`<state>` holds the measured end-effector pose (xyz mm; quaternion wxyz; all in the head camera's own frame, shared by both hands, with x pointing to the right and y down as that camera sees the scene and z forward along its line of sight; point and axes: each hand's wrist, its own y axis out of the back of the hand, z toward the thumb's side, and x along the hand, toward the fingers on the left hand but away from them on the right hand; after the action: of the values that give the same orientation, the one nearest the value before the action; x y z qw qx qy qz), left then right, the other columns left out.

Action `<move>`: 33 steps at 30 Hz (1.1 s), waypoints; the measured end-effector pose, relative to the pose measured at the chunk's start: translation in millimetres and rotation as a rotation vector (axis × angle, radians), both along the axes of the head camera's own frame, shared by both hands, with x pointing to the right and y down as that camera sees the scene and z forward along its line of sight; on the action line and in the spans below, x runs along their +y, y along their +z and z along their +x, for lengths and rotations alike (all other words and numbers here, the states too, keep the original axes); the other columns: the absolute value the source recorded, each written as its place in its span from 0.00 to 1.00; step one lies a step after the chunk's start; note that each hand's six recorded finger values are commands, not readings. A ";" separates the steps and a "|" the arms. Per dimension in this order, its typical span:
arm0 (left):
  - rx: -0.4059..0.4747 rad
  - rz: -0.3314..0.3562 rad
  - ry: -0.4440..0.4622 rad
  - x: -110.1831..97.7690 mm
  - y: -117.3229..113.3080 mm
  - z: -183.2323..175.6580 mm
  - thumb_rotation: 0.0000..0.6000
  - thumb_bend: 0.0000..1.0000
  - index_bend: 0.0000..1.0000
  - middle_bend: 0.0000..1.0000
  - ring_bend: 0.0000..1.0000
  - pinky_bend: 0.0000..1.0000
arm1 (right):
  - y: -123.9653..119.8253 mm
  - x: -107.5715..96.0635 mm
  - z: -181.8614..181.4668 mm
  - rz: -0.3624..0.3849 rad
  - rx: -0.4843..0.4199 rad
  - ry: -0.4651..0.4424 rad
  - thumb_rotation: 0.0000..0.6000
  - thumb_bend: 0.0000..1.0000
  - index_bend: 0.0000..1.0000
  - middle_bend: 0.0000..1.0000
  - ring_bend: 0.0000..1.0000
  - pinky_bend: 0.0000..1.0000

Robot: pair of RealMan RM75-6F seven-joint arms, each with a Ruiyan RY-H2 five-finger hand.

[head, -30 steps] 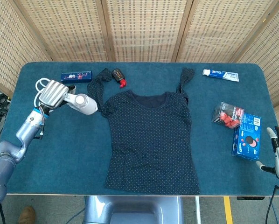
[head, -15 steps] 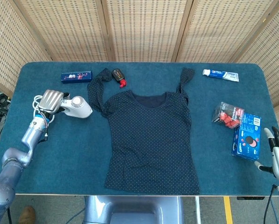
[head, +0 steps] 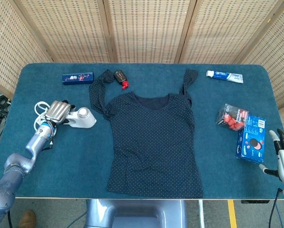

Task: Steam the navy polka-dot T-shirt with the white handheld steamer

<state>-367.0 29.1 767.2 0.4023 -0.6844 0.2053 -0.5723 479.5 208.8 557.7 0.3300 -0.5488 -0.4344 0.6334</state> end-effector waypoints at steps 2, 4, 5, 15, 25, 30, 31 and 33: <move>0.010 -0.017 -0.007 3.5 0.9 0.7 1.00 0.00 0.00 0.00 0.00 0.00 | -0.6 0.1 -0.9 0.001 -0.002 -0.002 1.00 0.00 0.05 0.00 0.00 0.00; 0.027 -0.032 -0.017 6.4 0.7 1.8 1.00 0.00 0.00 0.00 0.00 0.00 | -1.2 0.2 -1.7 0.002 -0.004 -0.005 1.00 0.00 0.05 0.00 0.00 0.00; 0.041 -0.042 -0.024 8.3 0.0 2.6 1.00 0.00 0.00 0.00 0.00 0.00 | -1.4 0.2 -1.9 0.003 -0.005 -0.005 1.00 0.00 0.05 0.00 0.00 0.00; 0.115 -0.084 -0.049 20.3 -25.8 -1.0 1.00 0.00 0.00 0.00 0.00 0.00 | -4.8 0.8 -5.9 0.010 -0.018 -0.018 1.00 0.00 0.05 0.00 0.00 0.00; 0.057 -0.046 -0.055 32.1 -53.0 -13.7 1.00 0.00 0.00 0.00 0.00 0.00 | -8.8 2.8 -14.6 0.019 -0.035 -0.046 1.00 0.00 0.05 0.00 0.00 0.00; 0.072 -0.032 -0.073 37.0 -65.3 -17.0 1.00 0.00 0.00 0.00 0.00 0.00 | -14.0 4.3 -18.4 0.033 -0.047 -0.056 1.00 0.00 0.05 0.00 0.00 0.00; 0.075 -0.026 -0.075 37.5 -68.7 -17.7 1.00 0.00 0.00 0.00 0.00 0.00 | -15.0 4.6 -19.0 0.035 -0.050 -0.058 1.00 0.00 0.05 0.00 0.00 0.00; 0.083 -0.008 -0.077 38.5 -78.2 -20.0 1.00 0.00 0.00 0.00 0.00 0.00 | -17.2 5.1 -20.1 0.040 -0.056 -0.061 1.00 0.00 0.05 0.00 0.00 0.00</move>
<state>-387.0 67.6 689.0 0.3685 -0.7008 0.2458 -0.5591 459.4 213.9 540.5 0.3480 -0.5725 -0.4389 0.5987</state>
